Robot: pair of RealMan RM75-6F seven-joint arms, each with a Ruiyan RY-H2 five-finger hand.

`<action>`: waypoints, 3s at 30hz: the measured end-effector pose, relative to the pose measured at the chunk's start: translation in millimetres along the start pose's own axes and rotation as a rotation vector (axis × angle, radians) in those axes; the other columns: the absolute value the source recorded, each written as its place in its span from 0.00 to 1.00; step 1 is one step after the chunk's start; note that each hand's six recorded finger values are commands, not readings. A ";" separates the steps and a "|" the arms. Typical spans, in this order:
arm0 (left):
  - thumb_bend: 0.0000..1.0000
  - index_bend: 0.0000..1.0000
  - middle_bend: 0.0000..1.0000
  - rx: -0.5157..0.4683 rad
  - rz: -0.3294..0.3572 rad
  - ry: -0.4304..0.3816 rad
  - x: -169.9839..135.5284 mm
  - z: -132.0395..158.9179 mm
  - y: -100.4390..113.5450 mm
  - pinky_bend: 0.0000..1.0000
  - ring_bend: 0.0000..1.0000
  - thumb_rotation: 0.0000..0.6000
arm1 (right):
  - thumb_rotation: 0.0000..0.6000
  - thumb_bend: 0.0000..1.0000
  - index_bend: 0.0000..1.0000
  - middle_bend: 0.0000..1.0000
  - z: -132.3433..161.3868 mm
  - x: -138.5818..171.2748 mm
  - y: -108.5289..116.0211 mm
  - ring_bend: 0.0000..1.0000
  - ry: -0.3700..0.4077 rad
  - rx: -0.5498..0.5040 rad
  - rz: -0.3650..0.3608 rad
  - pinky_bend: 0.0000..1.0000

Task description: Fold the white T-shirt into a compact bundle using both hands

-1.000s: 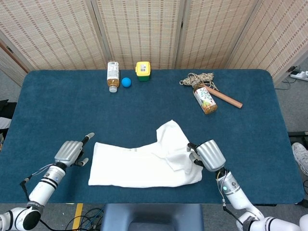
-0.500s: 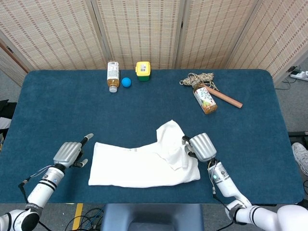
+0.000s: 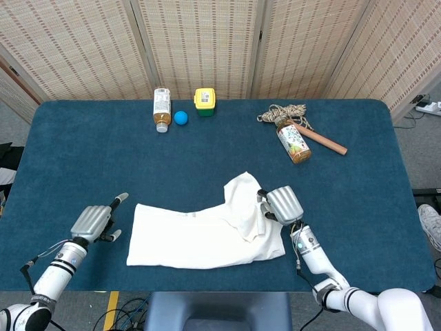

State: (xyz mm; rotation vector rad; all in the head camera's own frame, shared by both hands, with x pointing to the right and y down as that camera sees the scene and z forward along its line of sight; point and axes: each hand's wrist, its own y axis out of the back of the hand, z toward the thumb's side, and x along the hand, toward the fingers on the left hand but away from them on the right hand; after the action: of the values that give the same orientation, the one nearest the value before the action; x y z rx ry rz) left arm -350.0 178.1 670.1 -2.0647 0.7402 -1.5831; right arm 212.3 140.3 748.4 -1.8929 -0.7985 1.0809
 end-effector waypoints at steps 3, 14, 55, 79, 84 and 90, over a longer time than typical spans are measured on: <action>0.35 0.00 0.94 -0.003 0.001 0.002 0.0 -0.7 0.2 0.97 0.86 1.00 | 1.00 0.61 0.82 0.97 -0.4 -3.2 -4.0 1.00 -0.011 -0.001 0.015 1.00; 0.35 0.00 0.94 -0.011 0.001 0.011 -1.0 -3.9 -0.6 0.97 0.86 1.00 | 1.00 0.39 0.29 0.89 -1.0 -10.8 -14.8 0.99 -0.069 0.012 0.096 1.00; 0.35 0.00 0.94 -0.051 0.016 0.026 -3.6 -7.5 8.1 0.97 0.86 1.00 | 1.00 0.33 0.37 0.88 13.9 49.8 16.9 0.97 0.178 0.158 0.259 1.00; 0.35 0.00 0.94 -0.088 0.031 0.056 -7.4 -19.2 11.7 0.97 0.86 1.00 | 1.00 0.55 0.73 0.93 22.8 1.6 17.3 1.00 0.084 -0.021 0.121 1.00; 0.35 0.00 0.94 -0.089 0.031 0.060 -9.0 -22.2 10.9 0.97 0.86 1.00 | 1.00 0.55 0.73 0.93 21.2 -21.3 18.1 0.99 -0.004 -0.093 0.074 1.00; 0.35 0.00 0.94 -0.087 0.029 0.066 -11.0 -26.0 10.0 0.97 0.86 1.00 | 1.00 0.55 0.73 0.93 17.7 -40.5 11.5 0.99 -0.084 -0.123 0.060 1.00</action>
State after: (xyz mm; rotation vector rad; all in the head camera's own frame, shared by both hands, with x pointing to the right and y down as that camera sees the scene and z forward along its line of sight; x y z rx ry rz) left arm -378.8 177.1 662.3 -2.0606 0.8728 -1.6368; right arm 180.4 107.6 748.5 -1.9955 -0.8781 1.1781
